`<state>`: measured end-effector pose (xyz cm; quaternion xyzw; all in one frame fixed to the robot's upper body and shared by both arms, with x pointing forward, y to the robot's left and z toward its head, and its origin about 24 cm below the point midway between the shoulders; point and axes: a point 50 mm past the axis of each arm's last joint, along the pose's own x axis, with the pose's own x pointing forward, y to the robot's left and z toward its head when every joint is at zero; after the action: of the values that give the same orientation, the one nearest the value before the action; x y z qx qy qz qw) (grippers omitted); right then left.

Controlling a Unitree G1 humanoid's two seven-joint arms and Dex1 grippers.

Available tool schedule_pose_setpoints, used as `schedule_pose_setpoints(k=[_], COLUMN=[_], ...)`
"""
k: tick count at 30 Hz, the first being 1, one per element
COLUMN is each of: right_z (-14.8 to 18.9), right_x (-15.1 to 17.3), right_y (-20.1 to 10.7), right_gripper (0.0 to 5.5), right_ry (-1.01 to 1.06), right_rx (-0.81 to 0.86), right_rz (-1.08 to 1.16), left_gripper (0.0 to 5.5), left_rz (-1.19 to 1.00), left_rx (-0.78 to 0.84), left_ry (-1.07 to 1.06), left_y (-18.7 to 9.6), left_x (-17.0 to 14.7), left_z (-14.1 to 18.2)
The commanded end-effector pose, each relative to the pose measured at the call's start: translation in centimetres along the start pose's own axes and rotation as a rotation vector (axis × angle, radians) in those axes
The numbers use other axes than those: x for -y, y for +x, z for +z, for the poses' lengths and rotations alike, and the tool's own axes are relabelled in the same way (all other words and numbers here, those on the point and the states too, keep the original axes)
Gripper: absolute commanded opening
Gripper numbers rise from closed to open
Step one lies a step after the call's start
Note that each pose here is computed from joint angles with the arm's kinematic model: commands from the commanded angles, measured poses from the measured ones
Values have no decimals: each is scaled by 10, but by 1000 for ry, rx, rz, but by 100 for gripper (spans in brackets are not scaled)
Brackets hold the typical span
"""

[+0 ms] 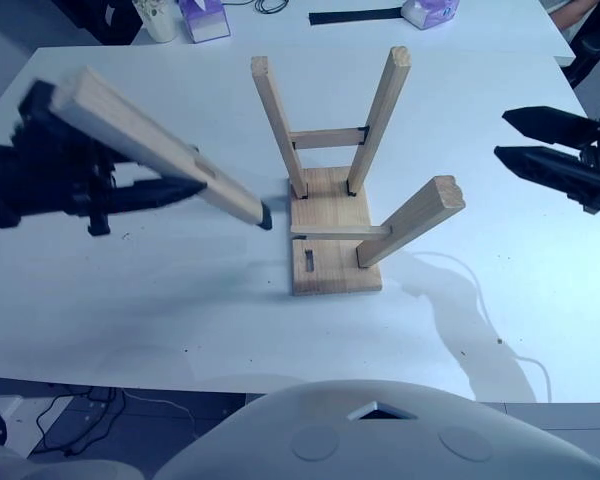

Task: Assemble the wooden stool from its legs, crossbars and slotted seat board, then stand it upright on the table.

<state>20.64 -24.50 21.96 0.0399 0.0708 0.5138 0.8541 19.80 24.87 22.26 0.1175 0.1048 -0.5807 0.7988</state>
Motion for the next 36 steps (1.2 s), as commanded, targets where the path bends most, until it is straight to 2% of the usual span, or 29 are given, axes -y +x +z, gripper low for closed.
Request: schedule_pose_setpoints(k=[1,10,29,36], right_z=[-4,-9,-11,-12], right_x=[-1,1,3,3], right_y=[4,12,25,25], right_gripper=[333,333,333,333], right_ry=[-42,-68,-78,-79], right_rx=[-50,-96,-111,-113], right_rz=[11,58,108,115], left_gripper=[206,206,206,206], left_rz=[-50,-27,-9,-23], left_rx=[5,6,55,-5], left_ry=[46,27,5,-1], left_y=[20,36,62,64], left_x=[12,23,26,28], left_z=[-9,-28,-42,-56])
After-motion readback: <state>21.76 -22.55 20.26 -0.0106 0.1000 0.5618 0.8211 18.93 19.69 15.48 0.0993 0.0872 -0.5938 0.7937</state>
